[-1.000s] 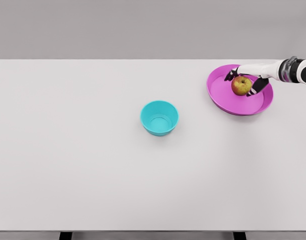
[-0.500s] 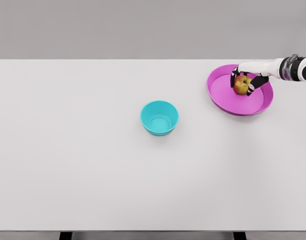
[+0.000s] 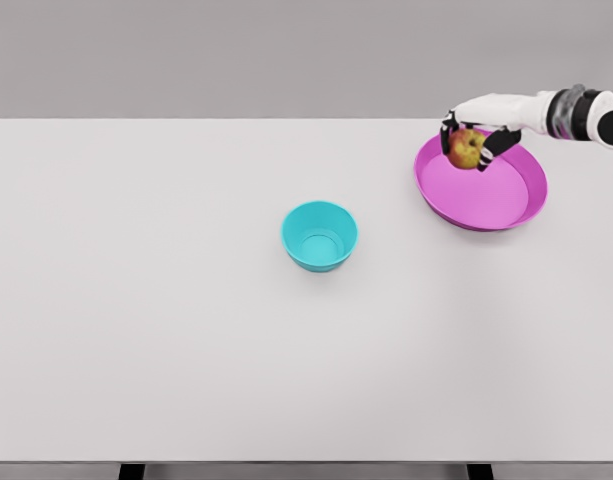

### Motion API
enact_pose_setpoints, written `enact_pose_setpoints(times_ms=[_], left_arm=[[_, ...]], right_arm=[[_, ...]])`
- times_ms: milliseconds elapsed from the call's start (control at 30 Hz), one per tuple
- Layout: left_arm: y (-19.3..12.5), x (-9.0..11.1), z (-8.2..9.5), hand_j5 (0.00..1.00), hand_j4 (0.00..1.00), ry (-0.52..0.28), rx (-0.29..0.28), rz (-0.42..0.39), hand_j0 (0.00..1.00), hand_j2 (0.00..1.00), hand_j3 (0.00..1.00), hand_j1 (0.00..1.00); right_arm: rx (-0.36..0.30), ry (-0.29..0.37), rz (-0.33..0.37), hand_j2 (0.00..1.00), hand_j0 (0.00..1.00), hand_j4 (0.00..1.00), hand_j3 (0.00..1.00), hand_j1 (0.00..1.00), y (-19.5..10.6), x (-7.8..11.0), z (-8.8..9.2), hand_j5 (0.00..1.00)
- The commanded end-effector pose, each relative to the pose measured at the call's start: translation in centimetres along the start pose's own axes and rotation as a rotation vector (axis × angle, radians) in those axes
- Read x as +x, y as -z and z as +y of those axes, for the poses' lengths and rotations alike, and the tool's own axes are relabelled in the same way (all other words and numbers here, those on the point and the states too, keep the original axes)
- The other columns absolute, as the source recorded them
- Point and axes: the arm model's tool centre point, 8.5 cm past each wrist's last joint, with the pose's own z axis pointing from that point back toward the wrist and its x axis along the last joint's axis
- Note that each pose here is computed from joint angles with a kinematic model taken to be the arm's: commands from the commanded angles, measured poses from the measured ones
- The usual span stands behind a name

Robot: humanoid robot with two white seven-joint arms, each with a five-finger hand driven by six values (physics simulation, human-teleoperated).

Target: Put the apple from the pink plate into the blue bowl with your right arm

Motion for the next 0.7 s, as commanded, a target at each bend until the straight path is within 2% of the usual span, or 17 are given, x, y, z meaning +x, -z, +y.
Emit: enact_pose_setpoints(times_ms=[0, 167, 267, 367, 667], left_arm=[[0.0, 0.0, 0.0, 1.00, 1.00, 0.000, 0.000, 0.000, 1.00, 1.00, 1.00, 1.00], [0.0, 0.0, 0.0, 1.00, 1.00, 0.000, 0.000, 0.000, 1.00, 1.00, 1.00, 1.00], [0.0, 0.0, 0.0, 1.00, 1.00, 0.000, 0.000, 0.000, 1.00, 1.00, 1.00, 1.00], [0.0, 0.0, 0.0, 1.00, 1.00, 0.000, 0.001, 0.000, 1.00, 1.00, 1.00, 1.00], [0.0, 0.0, 0.0, 1.00, 1.00, 0.000, 0.000, 0.000, 1.00, 1.00, 1.00, 1.00]], right_arm=[[-0.028, -0.036, -0.029, 0.42, 0.42, 0.42, 0.42, 0.42, -0.2, 1.0, -1.2, 0.42], [-0.071, -0.130, -0.111, 0.42, 0.42, 0.42, 0.42, 0.42, 0.3, 4.5, -3.3, 0.42], [-0.086, -0.167, -0.143, 0.42, 0.42, 0.42, 0.42, 0.42, 0.3, 5.9, -4.0, 0.42], [-0.086, -0.183, -0.175, 0.44, 0.44, 0.44, 0.44, 0.44, 0.8, 7.0, -3.5, 0.44], [-0.119, -0.276, -0.273, 0.44, 0.44, 0.44, 0.44, 0.44, 0.9, 11.2, -4.2, 0.44]])
